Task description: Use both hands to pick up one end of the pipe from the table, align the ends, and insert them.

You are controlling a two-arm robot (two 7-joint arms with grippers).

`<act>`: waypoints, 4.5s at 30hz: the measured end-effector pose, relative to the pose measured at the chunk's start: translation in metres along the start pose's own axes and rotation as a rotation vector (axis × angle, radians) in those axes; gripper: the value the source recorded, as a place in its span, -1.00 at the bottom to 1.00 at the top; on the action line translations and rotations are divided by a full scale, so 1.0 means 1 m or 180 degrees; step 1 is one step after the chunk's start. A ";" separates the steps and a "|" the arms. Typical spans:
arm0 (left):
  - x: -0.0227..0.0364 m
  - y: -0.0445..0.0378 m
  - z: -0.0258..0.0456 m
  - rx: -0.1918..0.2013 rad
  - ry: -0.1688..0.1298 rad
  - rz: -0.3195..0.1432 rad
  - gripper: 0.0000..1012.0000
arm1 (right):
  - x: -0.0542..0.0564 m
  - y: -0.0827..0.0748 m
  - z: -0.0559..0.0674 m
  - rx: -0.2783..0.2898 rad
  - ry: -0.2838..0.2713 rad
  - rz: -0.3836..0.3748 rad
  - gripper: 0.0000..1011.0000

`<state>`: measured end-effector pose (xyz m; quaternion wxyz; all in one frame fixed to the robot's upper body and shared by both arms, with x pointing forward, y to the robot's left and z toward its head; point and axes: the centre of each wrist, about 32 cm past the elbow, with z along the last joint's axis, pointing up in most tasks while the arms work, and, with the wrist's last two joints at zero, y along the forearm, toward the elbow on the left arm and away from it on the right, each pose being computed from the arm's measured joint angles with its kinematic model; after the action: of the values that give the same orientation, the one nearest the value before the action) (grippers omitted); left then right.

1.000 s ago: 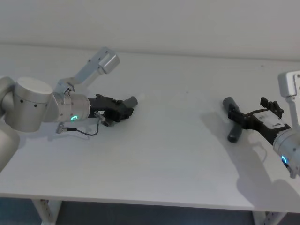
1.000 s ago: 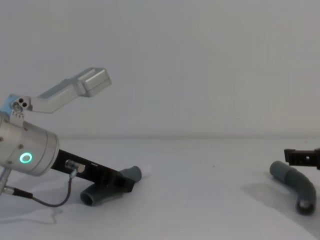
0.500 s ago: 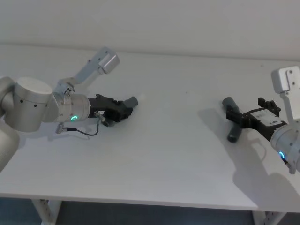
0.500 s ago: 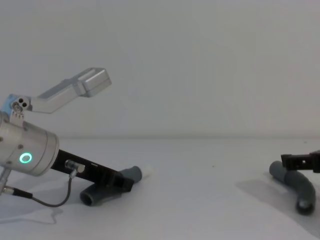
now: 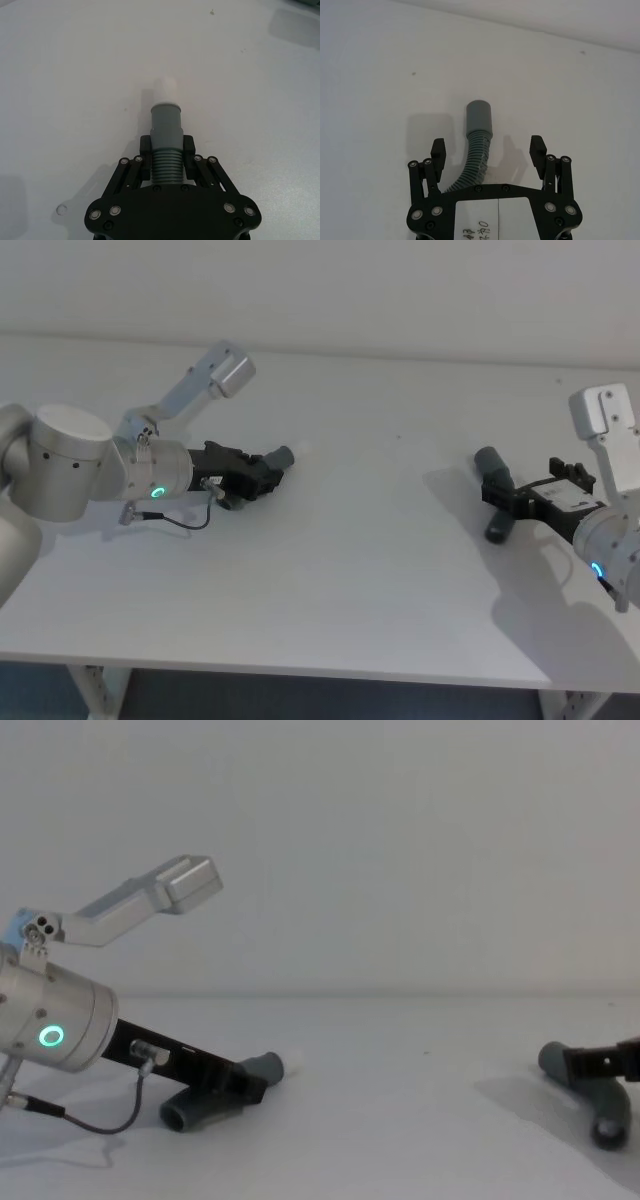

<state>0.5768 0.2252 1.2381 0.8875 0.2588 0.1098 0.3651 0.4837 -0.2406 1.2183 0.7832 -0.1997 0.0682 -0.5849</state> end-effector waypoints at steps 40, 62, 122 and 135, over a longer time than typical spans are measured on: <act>0.0000 0.0000 0.0000 0.0000 0.0000 0.0000 -0.29 | -0.016 0.016 0.003 -0.0321 0.0126 -0.0055 0.98; 0.0000 0.0000 0.0000 0.0000 0.0000 0.0000 -0.29 | -0.019 0.020 0.007 -0.0397 0.0121 -0.0059 0.46; -0.0132 0.0224 0.0427 -0.0192 -0.0537 0.0248 -0.29 | -0.001 0.005 0.006 0.0586 -0.0159 0.0126 -0.53; -0.0046 0.0370 0.0519 -0.0308 -0.1003 -0.0032 -0.29 | 0.026 0.000 0.004 0.0982 -0.0424 0.0566 -0.53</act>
<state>0.5716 0.2245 1.3018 0.9070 0.2693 -0.0472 0.3204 0.4934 -0.2644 1.2250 0.8559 -0.1087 -0.0570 -0.5023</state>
